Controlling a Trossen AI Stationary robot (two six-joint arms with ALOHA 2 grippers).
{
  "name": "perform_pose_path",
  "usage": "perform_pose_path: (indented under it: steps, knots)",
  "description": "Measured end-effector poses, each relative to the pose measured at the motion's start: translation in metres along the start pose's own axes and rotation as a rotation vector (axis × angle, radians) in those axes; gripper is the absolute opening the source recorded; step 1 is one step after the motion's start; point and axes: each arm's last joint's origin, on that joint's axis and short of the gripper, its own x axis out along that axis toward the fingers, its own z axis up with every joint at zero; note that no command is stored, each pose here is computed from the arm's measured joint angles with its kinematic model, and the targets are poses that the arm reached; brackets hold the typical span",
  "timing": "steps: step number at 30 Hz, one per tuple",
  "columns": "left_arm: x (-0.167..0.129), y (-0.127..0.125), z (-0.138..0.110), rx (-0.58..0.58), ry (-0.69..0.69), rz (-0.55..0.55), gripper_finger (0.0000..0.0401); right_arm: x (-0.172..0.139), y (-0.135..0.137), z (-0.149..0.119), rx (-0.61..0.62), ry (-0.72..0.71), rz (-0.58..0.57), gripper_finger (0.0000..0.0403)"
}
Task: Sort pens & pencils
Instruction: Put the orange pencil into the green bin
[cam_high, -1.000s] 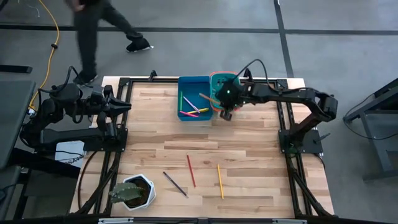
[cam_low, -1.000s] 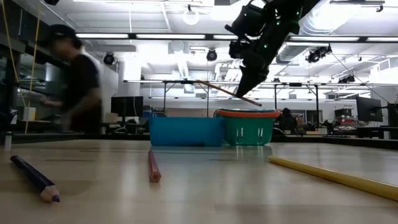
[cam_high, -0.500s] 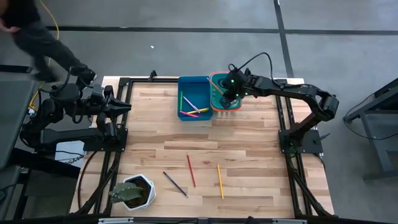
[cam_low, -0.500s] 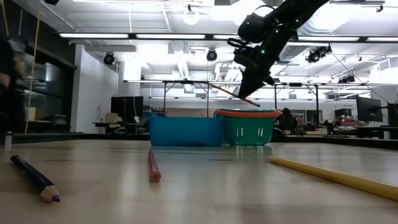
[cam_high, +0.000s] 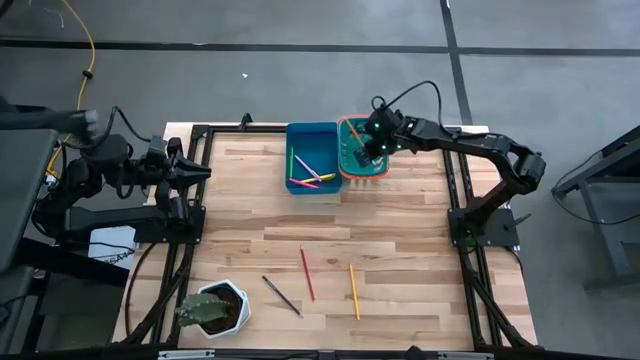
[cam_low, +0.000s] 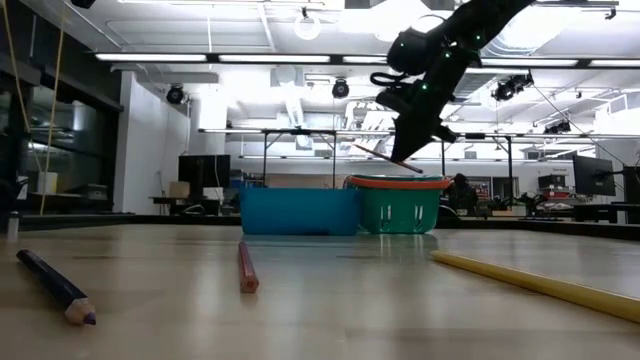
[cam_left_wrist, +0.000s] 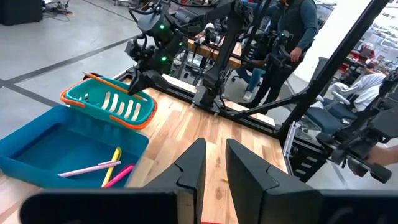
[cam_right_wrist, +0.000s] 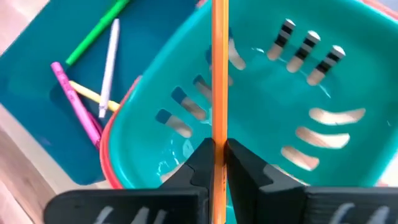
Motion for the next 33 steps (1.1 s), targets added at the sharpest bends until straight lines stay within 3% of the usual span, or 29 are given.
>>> perform_pose_path:
  steps: [17, 33]
  knots:
    - [0.0, 0.002, -0.007, 0.003, 0.069, 0.024, 0.0051, 0.015, -0.001, -0.004, 0.198, 0.057, -0.01, 0.0018]
    - [0.0, 0.002, -0.007, 0.006, 0.069, 0.022, 0.0051, 0.022, -0.005, 0.0, 0.269, 0.045, 0.022, 0.0037]
